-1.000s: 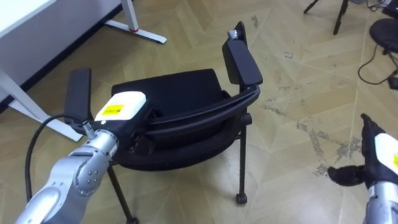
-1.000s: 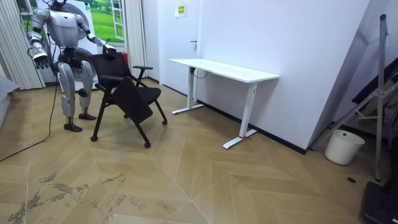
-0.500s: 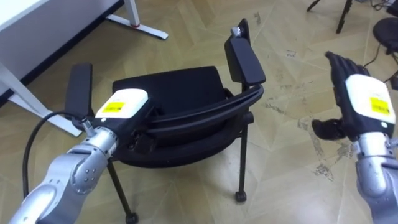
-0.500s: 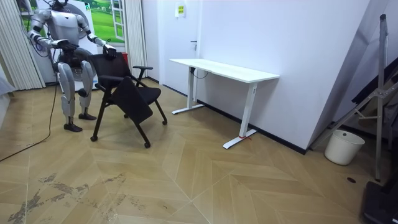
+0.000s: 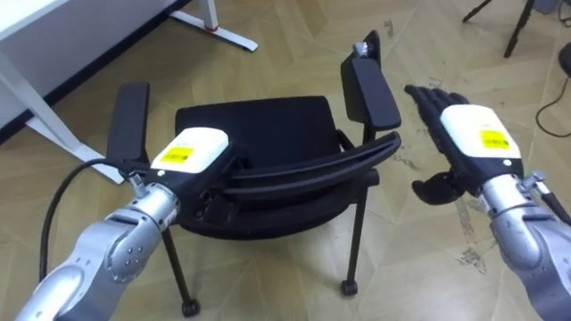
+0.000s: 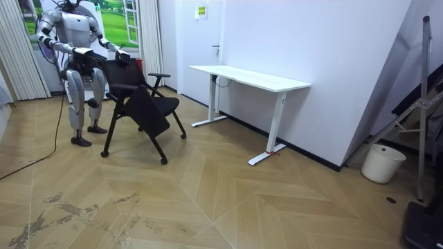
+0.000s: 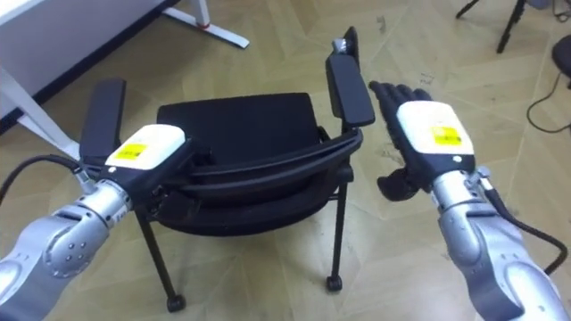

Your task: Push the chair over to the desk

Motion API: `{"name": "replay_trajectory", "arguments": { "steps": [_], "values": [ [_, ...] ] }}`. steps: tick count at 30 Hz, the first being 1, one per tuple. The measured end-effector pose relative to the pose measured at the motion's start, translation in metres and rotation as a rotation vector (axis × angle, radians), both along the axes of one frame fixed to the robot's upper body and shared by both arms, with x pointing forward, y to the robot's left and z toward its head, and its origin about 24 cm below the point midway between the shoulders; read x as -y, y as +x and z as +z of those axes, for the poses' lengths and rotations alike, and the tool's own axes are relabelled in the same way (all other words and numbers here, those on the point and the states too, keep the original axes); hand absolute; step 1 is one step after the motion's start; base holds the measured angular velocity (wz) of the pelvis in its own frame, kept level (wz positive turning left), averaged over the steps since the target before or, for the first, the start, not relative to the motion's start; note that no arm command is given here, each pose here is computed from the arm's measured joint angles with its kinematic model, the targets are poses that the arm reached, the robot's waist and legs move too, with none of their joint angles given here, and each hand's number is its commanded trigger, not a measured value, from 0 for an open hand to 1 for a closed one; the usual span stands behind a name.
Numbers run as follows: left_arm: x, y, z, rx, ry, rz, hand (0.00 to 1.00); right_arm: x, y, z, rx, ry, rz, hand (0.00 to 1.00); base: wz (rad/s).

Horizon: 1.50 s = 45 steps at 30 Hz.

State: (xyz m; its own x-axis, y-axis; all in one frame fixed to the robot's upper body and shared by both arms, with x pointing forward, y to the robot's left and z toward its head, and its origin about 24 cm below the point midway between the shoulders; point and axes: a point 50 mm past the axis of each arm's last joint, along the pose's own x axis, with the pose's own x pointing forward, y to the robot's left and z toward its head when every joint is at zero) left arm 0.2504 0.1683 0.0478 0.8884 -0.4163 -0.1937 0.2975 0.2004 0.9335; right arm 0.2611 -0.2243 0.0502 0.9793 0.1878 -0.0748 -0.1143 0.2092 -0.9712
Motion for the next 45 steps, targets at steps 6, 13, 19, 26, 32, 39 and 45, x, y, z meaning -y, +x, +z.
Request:
{"name": "replay_trajectory", "arguments": {
  "steps": [6, 13, 19, 26, 32, 39, 45],
  "values": [
    [0.005, -0.002, -0.001, 0.004, -0.001, -0.036, 1.00, -0.016, -0.003, -0.010, -0.090, -0.018, 0.104, 0.00, 0.05],
    [-0.006, 0.004, 0.002, 0.037, 0.043, -0.039, 1.00, -0.022, 0.001, -0.003, -0.103, -0.060, 0.186, 0.00, 0.05],
    [0.003, 0.017, 0.004, 0.054, 0.062, -0.065, 1.00, -0.033, 0.003, -0.004, -0.133, -0.081, 0.241, 0.00, 0.02],
    [0.006, 0.015, 0.001, 0.047, 0.066, -0.078, 1.00, -0.042, -0.001, -0.004, -0.160, -0.108, 0.300, 0.00, -0.02],
    [0.009, 0.014, -0.003, 0.022, 0.068, -0.084, 1.00, -0.058, -0.006, -0.007, -0.187, -0.110, 0.367, 0.00, -0.02],
    [0.013, 0.013, -0.005, 0.017, 0.074, -0.094, 1.00, -0.064, -0.008, -0.011, -0.213, -0.108, 0.392, 1.00, 0.08],
    [0.014, 0.012, -0.006, 0.025, 0.100, -0.100, 1.00, -0.065, -0.007, -0.012, -0.220, -0.086, 0.382, 1.00, 0.05]
  ]
}}
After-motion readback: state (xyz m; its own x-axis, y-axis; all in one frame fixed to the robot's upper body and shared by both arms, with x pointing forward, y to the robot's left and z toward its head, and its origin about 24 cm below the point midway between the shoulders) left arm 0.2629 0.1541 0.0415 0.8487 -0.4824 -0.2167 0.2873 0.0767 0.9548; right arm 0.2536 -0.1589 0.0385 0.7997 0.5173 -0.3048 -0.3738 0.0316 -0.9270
